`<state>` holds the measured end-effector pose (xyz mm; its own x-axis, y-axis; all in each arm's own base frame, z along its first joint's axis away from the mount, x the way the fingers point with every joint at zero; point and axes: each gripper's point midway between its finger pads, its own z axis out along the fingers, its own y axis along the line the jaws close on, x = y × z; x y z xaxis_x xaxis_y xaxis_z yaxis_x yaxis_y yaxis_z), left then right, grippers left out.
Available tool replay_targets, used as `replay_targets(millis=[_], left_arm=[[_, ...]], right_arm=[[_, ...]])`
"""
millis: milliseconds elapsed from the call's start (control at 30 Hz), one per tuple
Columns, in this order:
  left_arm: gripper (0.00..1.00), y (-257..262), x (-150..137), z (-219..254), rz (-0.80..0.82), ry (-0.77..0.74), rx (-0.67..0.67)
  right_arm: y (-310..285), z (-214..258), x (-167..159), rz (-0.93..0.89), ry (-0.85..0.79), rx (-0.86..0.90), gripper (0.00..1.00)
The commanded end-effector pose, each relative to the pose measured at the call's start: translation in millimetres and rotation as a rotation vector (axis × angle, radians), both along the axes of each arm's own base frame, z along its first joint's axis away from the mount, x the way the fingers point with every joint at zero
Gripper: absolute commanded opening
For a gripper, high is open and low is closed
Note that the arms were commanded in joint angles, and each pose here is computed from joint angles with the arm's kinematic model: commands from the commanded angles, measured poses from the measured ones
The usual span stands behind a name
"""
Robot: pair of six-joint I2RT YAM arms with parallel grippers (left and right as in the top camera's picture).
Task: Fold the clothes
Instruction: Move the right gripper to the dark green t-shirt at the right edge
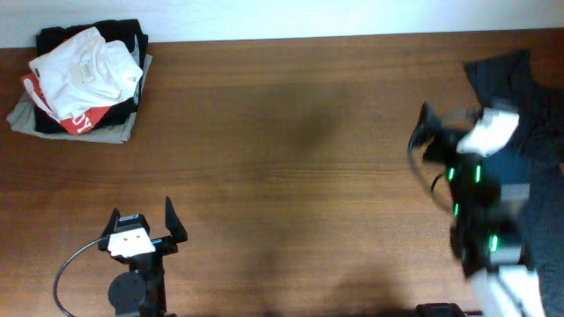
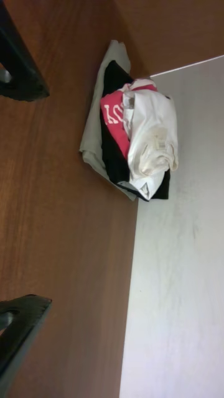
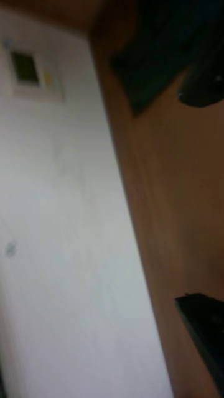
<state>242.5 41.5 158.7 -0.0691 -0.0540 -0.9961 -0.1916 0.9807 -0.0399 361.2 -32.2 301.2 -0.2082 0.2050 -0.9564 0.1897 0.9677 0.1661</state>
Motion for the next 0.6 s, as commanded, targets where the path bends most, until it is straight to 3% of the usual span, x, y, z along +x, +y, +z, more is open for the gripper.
replay_targets(millis=[0,167,567], left_arm=[[0.99,0.9,0.0,-2.2,0.006,0.003,0.01],[0.99,0.9,0.0,-2.2,0.006,0.003,0.01],[0.99,0.9,0.0,-2.2,0.006,0.003,0.01]], right_arm=[[-52.1,-7.9,44.0,-0.139,0.162,-0.031,0.99],[-105.0,-51.6,75.9,-0.236,0.425,0.009,0.99],[-179.9,-166.3,109.8,-0.195,0.698,-0.082,0.99]])
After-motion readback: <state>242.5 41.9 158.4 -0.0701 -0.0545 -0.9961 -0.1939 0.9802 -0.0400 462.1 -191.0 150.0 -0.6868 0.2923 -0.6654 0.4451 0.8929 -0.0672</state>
